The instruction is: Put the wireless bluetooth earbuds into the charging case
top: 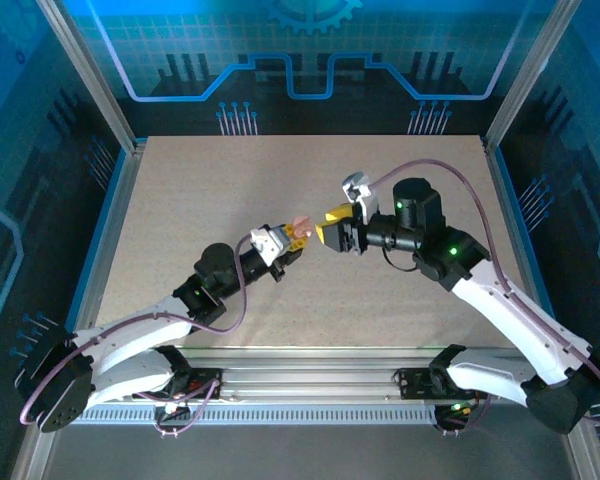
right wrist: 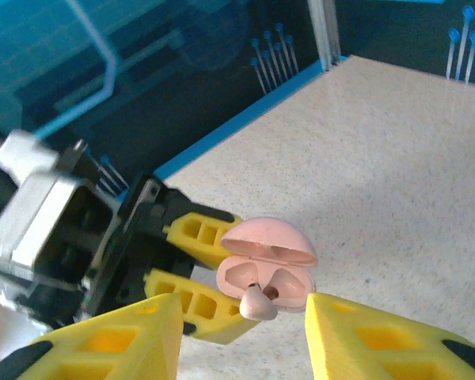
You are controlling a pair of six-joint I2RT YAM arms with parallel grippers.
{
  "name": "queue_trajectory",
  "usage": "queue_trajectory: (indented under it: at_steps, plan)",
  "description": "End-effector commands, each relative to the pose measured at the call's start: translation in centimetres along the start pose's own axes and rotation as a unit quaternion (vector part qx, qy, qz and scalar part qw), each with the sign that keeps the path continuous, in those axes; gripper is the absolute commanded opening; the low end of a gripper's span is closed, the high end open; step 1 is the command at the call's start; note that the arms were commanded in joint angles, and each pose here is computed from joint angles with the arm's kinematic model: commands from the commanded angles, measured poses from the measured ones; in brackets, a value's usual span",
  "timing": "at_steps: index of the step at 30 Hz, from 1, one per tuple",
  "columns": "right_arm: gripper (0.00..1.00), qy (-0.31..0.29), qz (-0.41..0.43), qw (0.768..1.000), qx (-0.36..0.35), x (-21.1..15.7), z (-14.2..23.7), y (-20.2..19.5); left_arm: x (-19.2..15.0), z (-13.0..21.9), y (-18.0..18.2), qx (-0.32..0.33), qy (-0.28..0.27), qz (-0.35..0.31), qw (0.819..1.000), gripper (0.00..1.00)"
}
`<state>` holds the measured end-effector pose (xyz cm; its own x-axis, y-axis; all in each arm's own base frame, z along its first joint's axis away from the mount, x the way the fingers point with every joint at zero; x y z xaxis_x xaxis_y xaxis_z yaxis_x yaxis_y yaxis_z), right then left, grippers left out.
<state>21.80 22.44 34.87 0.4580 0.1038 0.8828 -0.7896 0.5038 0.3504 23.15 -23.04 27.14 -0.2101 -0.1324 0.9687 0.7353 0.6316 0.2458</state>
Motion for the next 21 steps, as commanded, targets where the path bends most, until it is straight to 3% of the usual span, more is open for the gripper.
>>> queue_trajectory:
  at_steps: [1, 10, 21]
  plan:
    - [0.45, -0.022, 0.133, 0.990, 0.049, 0.1, 0.7, 0.5, 1.9, 0.3, -0.1, -0.031, -0.044, 0.025, 0.998, 0.18]
    - [0.51, -0.025, 0.357, 0.929, 0.097, -2.0, 1.8, 0.6, 2.6, 0.2, -1.0, -0.089, -0.056, 0.038, 0.994, 0.18]
    - [0.48, 0.010, 0.364, 0.926, 0.098, -3.3, 0.0, -0.4, 2.7, 0.0, -1.0, -0.093, -0.069, 0.041, 0.993, 0.17]
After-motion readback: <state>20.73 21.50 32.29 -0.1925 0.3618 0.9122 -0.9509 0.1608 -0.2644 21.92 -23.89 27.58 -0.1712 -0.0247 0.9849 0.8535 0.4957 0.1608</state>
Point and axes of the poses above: each hand's point on the last joint's axis, 136 mm out from that joint toward the fingers, its own z axis back along the fingers, its own y axis along the line the jaws close on, x = y × z, the point moved 5 cm from there along z, back along the fingers, and after that the axes turned 4 degrees about -z, right-handed, at the moved point
